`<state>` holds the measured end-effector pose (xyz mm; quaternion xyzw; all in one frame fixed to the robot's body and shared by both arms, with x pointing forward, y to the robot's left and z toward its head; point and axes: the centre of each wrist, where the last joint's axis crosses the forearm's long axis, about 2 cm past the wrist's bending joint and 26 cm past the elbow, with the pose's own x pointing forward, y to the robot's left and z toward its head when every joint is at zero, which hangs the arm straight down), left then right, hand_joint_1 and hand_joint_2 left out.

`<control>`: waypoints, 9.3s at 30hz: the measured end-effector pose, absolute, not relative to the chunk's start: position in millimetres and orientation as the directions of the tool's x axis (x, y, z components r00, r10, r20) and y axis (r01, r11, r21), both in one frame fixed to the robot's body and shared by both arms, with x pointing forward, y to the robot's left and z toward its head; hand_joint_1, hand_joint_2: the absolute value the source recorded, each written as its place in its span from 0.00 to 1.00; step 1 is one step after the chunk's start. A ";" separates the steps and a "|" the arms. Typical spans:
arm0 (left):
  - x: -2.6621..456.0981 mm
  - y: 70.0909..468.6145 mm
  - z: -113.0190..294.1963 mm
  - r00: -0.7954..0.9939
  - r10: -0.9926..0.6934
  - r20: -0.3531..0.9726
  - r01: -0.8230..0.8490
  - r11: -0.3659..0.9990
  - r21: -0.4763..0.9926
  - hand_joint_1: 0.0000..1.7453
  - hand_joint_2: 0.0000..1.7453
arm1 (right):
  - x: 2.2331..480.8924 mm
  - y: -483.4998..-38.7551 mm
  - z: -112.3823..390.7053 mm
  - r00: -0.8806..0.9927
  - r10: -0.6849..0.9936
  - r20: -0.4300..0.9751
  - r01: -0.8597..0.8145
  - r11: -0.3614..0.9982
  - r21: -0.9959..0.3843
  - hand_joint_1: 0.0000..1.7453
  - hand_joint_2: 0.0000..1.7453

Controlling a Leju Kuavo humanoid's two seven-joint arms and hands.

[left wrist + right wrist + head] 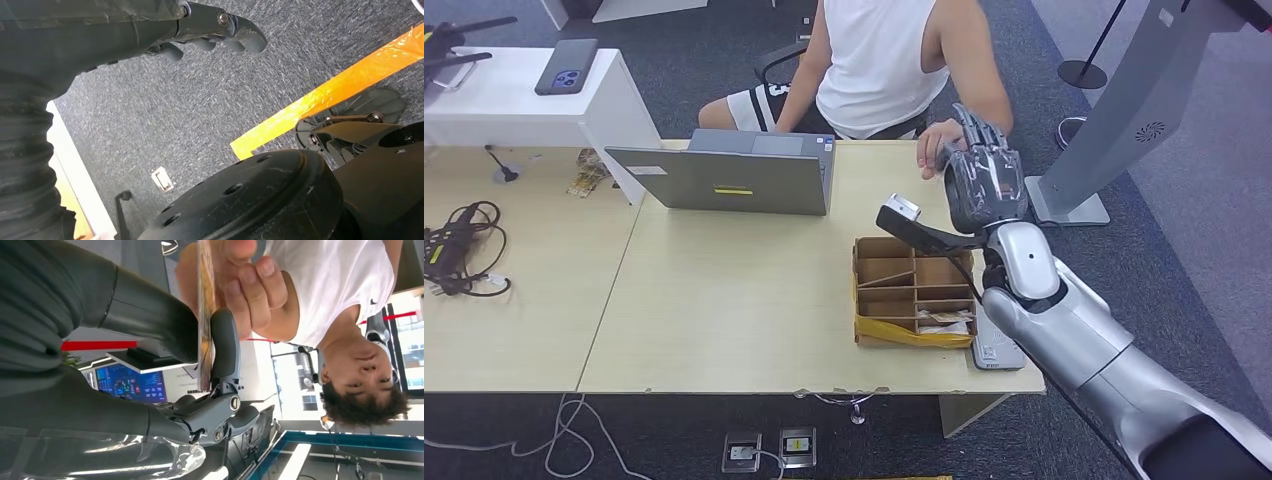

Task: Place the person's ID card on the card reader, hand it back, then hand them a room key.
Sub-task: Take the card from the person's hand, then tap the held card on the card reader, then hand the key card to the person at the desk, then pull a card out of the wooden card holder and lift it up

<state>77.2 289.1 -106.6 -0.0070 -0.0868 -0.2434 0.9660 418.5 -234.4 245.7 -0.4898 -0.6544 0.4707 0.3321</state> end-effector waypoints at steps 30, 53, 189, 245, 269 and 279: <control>74.1 289.9 -107.2 0.890 -0.424 0.168 0.428 0.904 0.018 0.00 1.00 | 312.0 -321.5 179.8 -0.135 0.887 0.442 0.441 0.453 -0.774 1.00 1.00; 75.1 287.2 -107.0 0.897 -0.407 0.173 0.412 0.911 0.011 0.00 1.00 | 292.2 -332.0 127.9 -0.017 0.863 0.505 0.257 0.492 -0.832 1.00 1.00; 78.7 282.8 -106.2 0.877 -0.446 0.181 0.451 0.892 0.013 0.00 1.00 | 269.1 -302.2 67.0 0.127 0.881 0.455 0.132 0.440 -0.888 1.00 1.00; 97.6 276.6 -102.3 0.803 -0.567 0.184 0.568 0.821 0.054 0.00 1.00 | 456.2 -266.0 225.3 -0.048 0.982 0.184 0.222 0.190 -0.956 0.00 1.00; 79.4 285.2 -106.1 0.828 -0.534 0.172 0.536 0.843 0.040 0.00 1.00 | 363.9 -235.8 194.4 -0.503 0.471 0.725 -0.015 0.833 -0.552 0.00 1.00; 78.2 287.4 -106.4 0.847 -0.508 0.157 0.509 0.860 0.036 0.00 1.00 | 297.6 -238.7 170.5 -0.530 0.440 0.725 -0.138 0.799 -0.585 0.00 1.00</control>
